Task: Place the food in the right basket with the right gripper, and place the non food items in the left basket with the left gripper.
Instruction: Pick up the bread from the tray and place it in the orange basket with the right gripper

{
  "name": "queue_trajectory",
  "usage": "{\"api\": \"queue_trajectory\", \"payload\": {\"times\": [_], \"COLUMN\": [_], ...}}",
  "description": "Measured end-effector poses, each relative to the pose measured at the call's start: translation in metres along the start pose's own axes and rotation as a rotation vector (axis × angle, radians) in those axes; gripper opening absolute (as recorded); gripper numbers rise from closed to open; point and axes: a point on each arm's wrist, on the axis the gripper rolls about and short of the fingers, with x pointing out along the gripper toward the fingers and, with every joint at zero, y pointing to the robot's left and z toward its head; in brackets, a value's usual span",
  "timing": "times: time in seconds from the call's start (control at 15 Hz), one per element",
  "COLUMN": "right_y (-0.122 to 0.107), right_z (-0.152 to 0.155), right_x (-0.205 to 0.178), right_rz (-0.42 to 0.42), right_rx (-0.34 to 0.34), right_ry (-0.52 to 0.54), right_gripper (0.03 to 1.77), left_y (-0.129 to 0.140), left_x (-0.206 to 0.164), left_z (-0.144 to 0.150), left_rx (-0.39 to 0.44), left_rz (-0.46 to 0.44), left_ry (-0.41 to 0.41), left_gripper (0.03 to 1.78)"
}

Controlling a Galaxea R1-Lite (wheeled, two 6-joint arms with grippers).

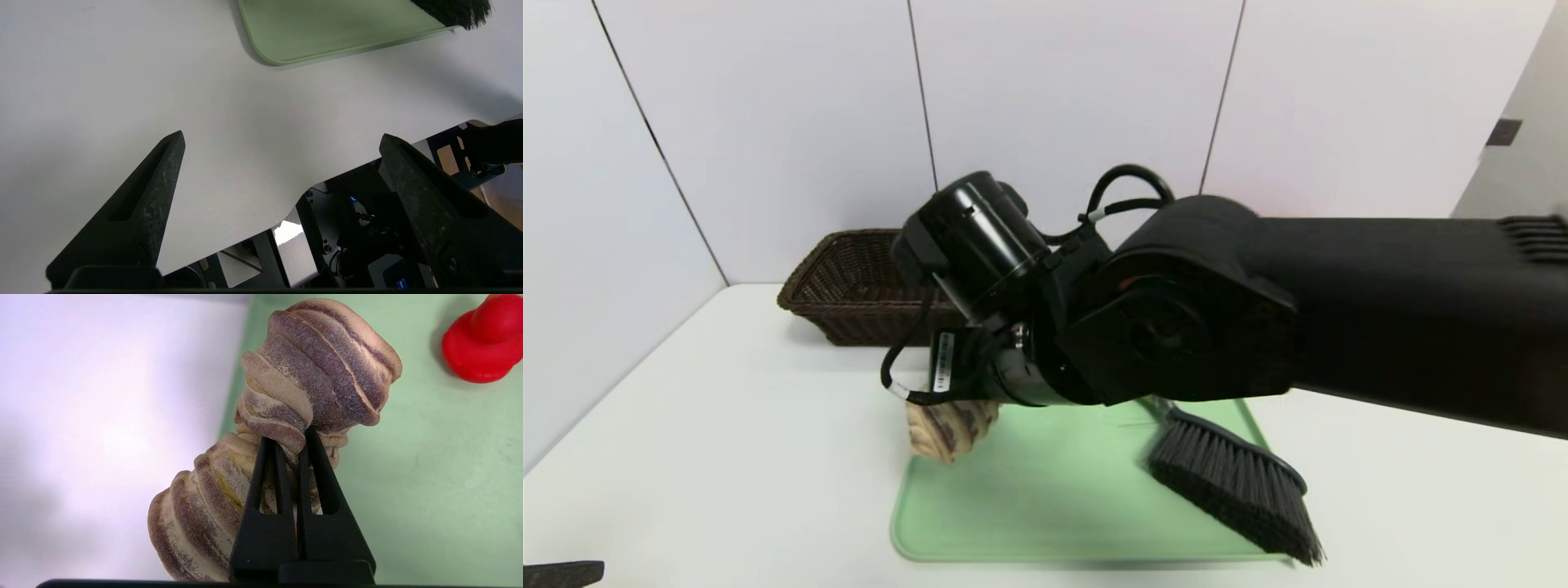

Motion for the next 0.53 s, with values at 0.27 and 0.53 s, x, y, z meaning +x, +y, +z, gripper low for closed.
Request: {"api": "queue_trajectory", "payload": {"times": [0.27,0.53], "right_y": [0.0,-0.053], "right_z": [0.021,0.071], "right_x": [-0.061,-0.083], "right_rz": [0.069,-0.021], "right_rx": [-0.073,-0.019], "right_ry": [-0.107,-0.257], "right_gripper": [0.08,0.08], "left_y": [0.0,-0.001], "left_x": [0.002,0.005], "left_z": [0.001,0.003], "left_rx": [0.001,0.004], "left_rz": [0.004,0.006], "left_ry": [0.009,0.019], "left_gripper": [1.69,1.69]}}
